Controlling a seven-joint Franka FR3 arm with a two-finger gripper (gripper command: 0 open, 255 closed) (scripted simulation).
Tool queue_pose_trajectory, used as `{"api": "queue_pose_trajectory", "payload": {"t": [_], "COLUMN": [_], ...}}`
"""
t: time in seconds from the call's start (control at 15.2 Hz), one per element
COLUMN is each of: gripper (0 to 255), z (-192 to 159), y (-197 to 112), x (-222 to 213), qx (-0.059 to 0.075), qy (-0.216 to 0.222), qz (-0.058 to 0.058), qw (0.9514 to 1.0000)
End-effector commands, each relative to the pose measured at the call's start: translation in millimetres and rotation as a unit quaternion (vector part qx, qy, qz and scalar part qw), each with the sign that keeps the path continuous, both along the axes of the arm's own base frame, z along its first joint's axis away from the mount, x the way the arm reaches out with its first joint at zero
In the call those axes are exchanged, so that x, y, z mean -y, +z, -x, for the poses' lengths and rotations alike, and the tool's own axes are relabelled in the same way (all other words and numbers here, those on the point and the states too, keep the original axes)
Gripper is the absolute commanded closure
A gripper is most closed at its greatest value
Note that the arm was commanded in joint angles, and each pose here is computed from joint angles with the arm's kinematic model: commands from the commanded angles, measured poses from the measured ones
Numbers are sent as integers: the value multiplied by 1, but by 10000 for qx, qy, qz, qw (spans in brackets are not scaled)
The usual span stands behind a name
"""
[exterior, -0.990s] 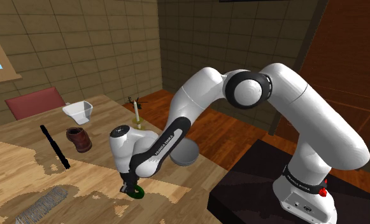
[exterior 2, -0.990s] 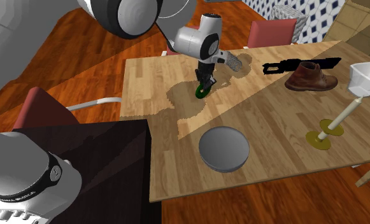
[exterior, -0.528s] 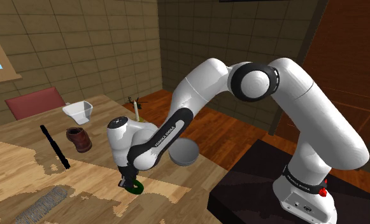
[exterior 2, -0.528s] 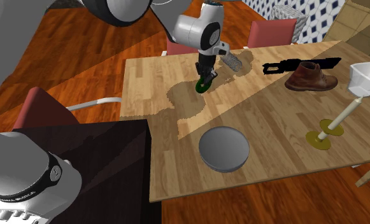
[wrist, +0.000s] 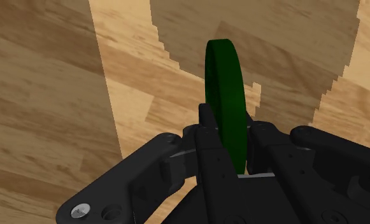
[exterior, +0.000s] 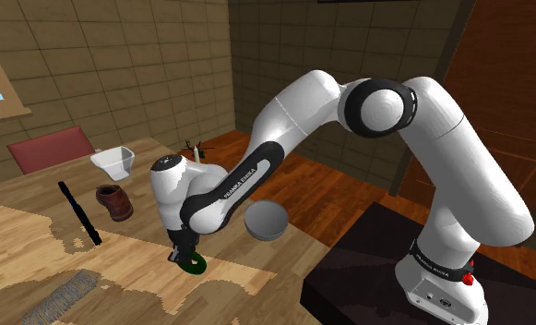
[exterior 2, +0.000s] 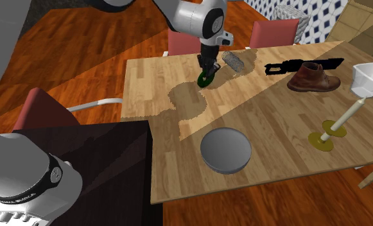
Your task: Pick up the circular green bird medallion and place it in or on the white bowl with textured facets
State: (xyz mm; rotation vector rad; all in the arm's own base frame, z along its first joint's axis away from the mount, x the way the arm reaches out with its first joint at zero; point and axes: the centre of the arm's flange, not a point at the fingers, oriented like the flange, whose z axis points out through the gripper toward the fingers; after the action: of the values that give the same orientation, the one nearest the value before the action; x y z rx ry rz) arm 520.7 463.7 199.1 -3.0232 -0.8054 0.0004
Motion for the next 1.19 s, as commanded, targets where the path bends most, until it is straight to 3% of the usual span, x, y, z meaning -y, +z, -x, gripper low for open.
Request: {"api": "queue_pose_trajectory", "payload": {"t": [0.0,0.79,1.12], "gripper": [255,255,255], "z": [-1,-1,-6], "y": [10,69,73], "x": [0,0,65], "qx": [0,0,0], "qy": [0,0,0], "qz": [1,1,1], "qw": [10000,10000,10000]}}
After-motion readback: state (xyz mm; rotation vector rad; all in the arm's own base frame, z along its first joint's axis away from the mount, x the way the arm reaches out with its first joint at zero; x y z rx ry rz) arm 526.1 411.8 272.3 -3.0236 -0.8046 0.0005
